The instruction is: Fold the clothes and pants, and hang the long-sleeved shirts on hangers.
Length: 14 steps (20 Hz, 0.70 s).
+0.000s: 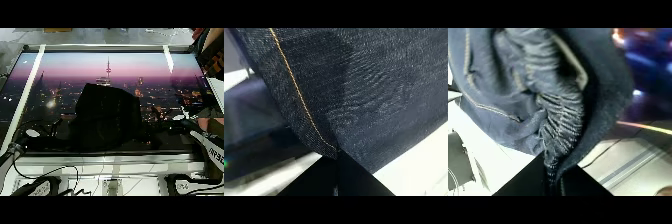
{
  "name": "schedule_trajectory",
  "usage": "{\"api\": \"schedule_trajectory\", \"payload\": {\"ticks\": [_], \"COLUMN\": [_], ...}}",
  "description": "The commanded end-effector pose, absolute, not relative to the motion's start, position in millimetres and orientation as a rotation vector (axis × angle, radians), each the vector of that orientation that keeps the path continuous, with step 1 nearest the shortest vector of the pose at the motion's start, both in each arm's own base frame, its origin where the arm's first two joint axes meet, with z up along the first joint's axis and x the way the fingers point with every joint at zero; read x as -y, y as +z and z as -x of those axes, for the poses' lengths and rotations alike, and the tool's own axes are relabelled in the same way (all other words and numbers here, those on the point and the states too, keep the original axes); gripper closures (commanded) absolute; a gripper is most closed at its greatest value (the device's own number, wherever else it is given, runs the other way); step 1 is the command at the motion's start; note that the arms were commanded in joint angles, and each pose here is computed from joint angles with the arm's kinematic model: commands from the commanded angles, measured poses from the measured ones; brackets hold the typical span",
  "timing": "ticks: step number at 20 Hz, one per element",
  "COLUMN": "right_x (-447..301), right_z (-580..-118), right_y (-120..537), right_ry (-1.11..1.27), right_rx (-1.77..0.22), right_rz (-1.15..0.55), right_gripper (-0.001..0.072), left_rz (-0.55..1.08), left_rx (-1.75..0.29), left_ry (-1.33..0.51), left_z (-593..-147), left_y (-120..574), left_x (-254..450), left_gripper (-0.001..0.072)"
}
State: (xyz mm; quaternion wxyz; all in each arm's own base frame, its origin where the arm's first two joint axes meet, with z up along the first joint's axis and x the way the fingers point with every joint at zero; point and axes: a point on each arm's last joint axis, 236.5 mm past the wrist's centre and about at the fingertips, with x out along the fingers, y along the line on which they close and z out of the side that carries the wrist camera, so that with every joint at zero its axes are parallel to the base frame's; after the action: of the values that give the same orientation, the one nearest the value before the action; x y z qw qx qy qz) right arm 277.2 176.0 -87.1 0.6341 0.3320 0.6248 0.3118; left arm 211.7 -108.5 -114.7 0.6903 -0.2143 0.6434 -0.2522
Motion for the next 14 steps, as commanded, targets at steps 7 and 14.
{"api": "schedule_trajectory", "payload": {"ticks": [7, 14], "right_x": [-195, -211], "right_z": [-315, -268], "right_y": [89, 367], "right_ry": [0.907, 0.942], "right_rx": [-0.911, -0.233], "right_rz": [-0.186, -0.162], "right_gripper": [0.067, 0.0669], "left_rz": [0.247, -0.11], "left_rx": [-0.796, 0.101], "left_ry": [-0.765, -0.446], "left_z": [-343, -285], "left_y": [118, 436], "left_x": [120, 84], "left_gripper": [0.0697, 0.0698]}}
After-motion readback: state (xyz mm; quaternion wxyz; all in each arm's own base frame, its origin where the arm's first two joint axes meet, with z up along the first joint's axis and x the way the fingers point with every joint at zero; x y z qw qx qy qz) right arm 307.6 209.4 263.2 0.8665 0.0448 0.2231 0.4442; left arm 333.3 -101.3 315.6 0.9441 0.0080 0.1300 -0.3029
